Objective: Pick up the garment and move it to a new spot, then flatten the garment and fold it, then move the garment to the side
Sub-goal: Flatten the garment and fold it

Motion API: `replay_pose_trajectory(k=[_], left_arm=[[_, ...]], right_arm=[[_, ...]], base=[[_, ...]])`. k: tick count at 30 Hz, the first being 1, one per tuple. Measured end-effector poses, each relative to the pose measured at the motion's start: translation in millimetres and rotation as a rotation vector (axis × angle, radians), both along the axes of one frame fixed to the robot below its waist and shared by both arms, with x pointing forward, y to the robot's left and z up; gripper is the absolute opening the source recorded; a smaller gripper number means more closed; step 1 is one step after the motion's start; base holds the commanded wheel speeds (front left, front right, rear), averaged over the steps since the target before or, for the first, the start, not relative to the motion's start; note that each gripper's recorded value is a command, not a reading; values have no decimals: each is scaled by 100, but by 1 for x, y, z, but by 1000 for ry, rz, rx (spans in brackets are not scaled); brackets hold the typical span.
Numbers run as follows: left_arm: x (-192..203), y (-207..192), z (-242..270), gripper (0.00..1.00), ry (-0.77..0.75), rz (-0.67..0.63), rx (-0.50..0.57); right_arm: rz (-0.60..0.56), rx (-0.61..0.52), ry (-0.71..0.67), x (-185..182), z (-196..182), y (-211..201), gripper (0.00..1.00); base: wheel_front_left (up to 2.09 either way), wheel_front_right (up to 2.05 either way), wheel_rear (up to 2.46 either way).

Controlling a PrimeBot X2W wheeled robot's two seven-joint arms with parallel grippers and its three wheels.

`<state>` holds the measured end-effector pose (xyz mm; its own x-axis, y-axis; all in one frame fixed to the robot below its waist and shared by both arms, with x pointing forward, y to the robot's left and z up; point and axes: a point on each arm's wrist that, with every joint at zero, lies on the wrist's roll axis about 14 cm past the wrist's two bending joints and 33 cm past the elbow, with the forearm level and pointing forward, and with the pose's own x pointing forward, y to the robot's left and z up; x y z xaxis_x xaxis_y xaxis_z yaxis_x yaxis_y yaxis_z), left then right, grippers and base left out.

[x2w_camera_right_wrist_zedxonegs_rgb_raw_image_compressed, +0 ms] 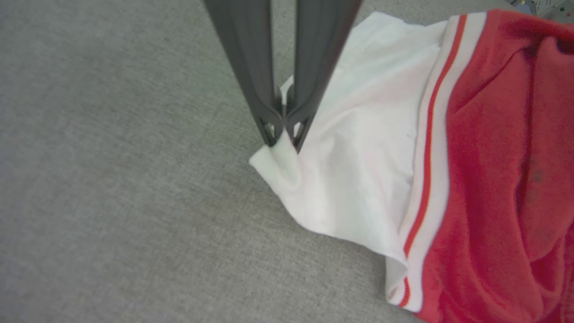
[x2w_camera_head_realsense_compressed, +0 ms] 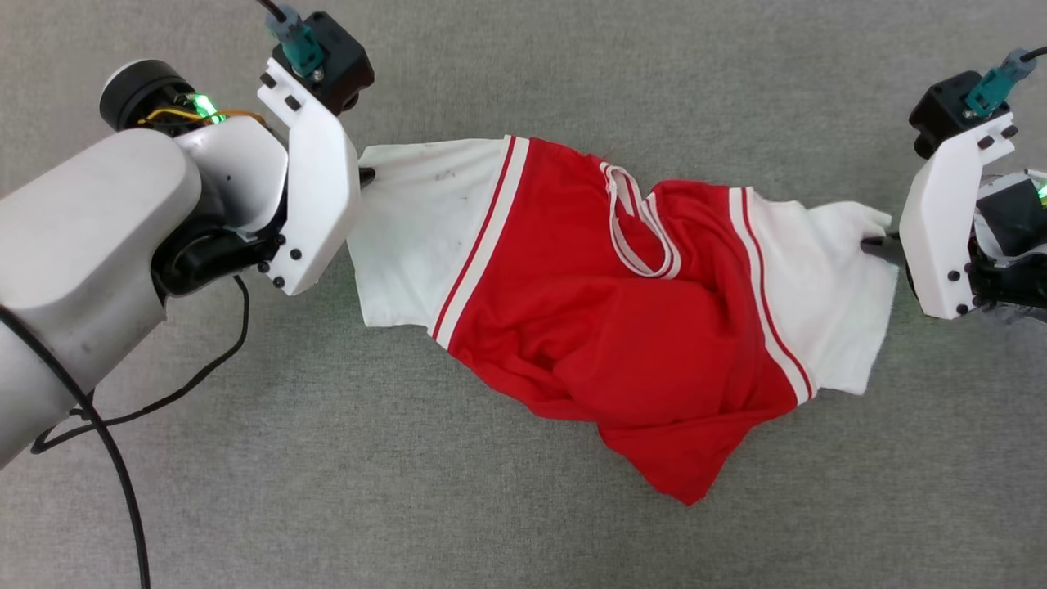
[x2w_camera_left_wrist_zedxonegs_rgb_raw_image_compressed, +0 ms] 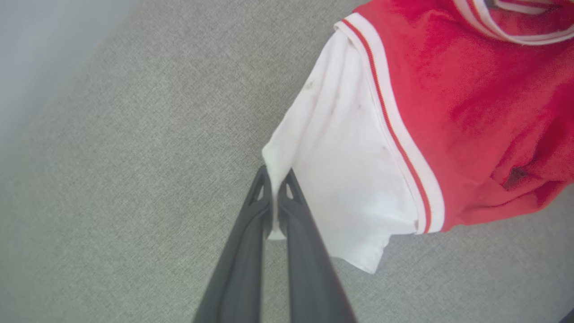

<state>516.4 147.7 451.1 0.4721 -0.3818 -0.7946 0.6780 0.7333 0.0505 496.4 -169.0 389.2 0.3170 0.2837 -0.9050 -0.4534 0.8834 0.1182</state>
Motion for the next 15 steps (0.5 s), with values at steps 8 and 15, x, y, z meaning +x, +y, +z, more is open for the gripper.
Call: replay_pose_trajectory(k=[8,15], left_arm=[[5,-8,60,0,-203,-30,-69],[18,-20,130,0,-463,-74,-155]], right_arm=[[45,39,-264,7,73,-3,0],[59,96,-487,14,140,-5,0]], base=[[0,0,0],[0,0,0]])
